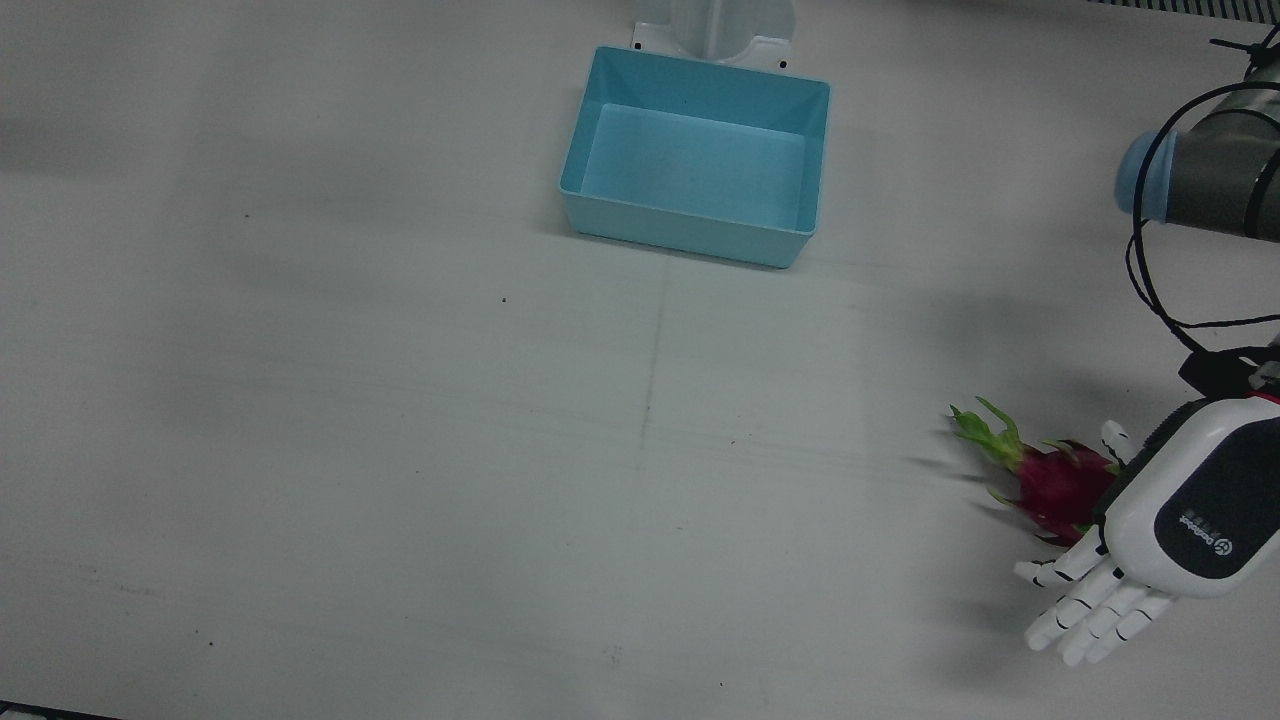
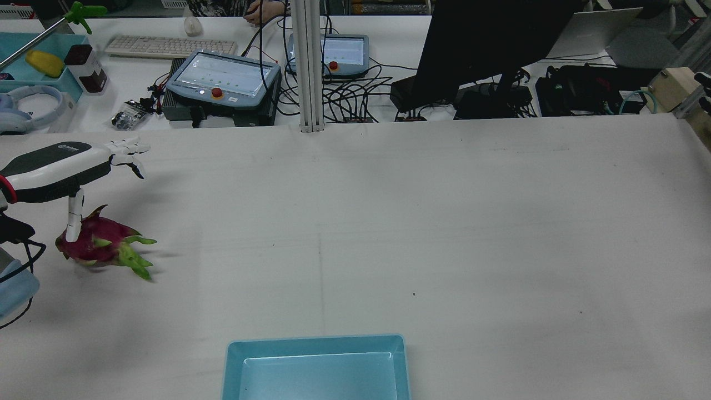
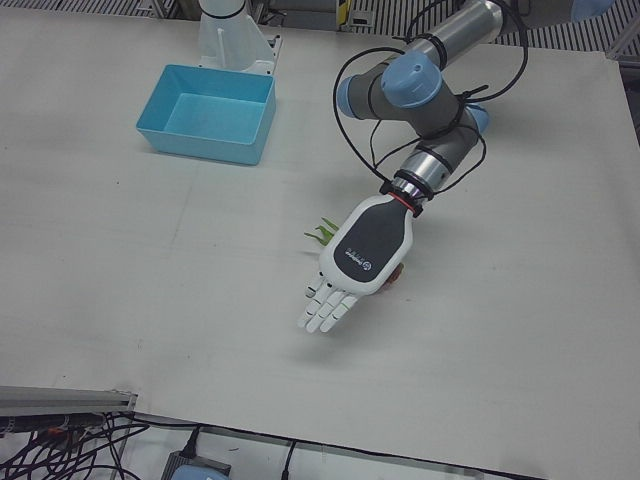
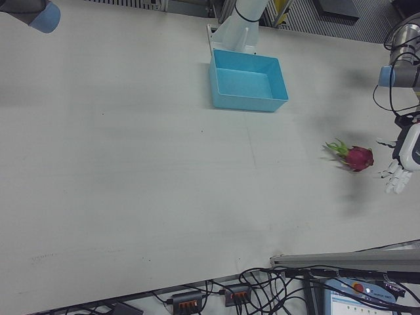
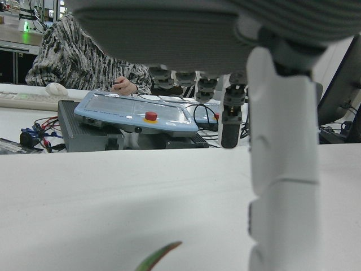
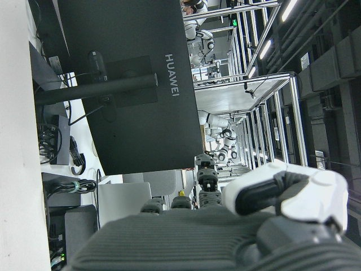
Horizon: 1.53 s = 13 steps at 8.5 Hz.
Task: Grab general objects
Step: 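Lower the left hand over the dragon fruit, fingers open, then close the left hand fingers around the dragon fruit and lift it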
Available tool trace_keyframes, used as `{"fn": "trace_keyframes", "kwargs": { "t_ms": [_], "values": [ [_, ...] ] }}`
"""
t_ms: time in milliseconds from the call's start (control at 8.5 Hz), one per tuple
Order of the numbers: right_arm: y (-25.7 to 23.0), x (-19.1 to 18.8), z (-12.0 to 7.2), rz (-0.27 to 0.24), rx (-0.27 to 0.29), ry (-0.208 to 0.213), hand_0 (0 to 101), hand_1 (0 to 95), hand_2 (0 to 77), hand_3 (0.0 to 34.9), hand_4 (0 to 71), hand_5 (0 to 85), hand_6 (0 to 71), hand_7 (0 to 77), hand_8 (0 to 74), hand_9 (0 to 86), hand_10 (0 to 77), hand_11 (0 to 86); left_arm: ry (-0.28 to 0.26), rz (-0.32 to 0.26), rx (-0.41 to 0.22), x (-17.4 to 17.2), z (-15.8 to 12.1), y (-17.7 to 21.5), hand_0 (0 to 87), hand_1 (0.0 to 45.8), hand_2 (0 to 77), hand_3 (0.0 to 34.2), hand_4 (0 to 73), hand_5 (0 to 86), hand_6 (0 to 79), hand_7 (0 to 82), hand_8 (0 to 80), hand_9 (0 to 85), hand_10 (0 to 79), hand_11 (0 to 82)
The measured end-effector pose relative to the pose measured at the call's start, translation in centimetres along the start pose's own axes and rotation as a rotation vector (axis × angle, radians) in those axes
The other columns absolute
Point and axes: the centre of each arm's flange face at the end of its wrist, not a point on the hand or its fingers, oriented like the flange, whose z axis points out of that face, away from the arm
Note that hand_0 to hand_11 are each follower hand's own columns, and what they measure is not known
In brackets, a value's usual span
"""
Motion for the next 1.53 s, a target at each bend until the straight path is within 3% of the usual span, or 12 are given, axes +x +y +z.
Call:
{"fn": "trace_keyframes", "kwargs": {
  "t_ms": [118, 588, 941, 1529],
  "values": [
    [0.0, 0.0, 0.0, 0.0, 0.0, 0.0, 0, 39.8, 77.4, 0.0, 0.0, 0.0, 0.0, 0.0, 0.0, 0.5, 0.0, 0.5, -0.026, 0.017, -0.008, -1.3, -0.4, 0.9, 67.2, 0.0, 0.5, 0.0, 8.7, 32.7, 4.4, 6.0, 3.8, 2.2, 3.3, 7.1],
    [0.0, 0.0, 0.0, 0.0, 0.0, 0.0, 0, 39.8, 77.4, 0.0, 0.0, 0.0, 0.0, 0.0, 0.0, 0.5, 0.0, 0.5, -0.098, 0.084, -0.013, -5.4, -2.6, 1.5, 61.6, 0.0, 0.5, 0.0, 7.1, 30.0, 4.4, 6.0, 3.8, 2.2, 3.3, 7.1],
    [0.0, 0.0, 0.0, 0.0, -0.001, 0.0, 0, 39.8, 77.4, 0.0, 0.0, 0.0, 0.0, 0.0, 0.0, 0.5, 0.0, 0.5, -0.129, 0.125, 0.007, -7.3, -3.1, 1.5, 59.7, 0.0, 0.5, 0.0, 6.5, 28.9, 4.4, 6.0, 3.8, 2.2, 3.8, 4.9],
    [0.0, 0.0, 0.0, 0.0, 0.001, 0.0, 0, 39.8, 77.4, 0.0, 0.0, 0.0, 0.0, 0.0, 0.0, 0.5, 0.0, 0.0, -0.142, 0.132, 0.011, -8.5, -2.2, 3.2, 59.7, 0.0, 0.5, 0.0, 6.0, 28.9, 3.8, 6.0, 3.3, 2.2, 3.3, 4.9]
  ]
}}
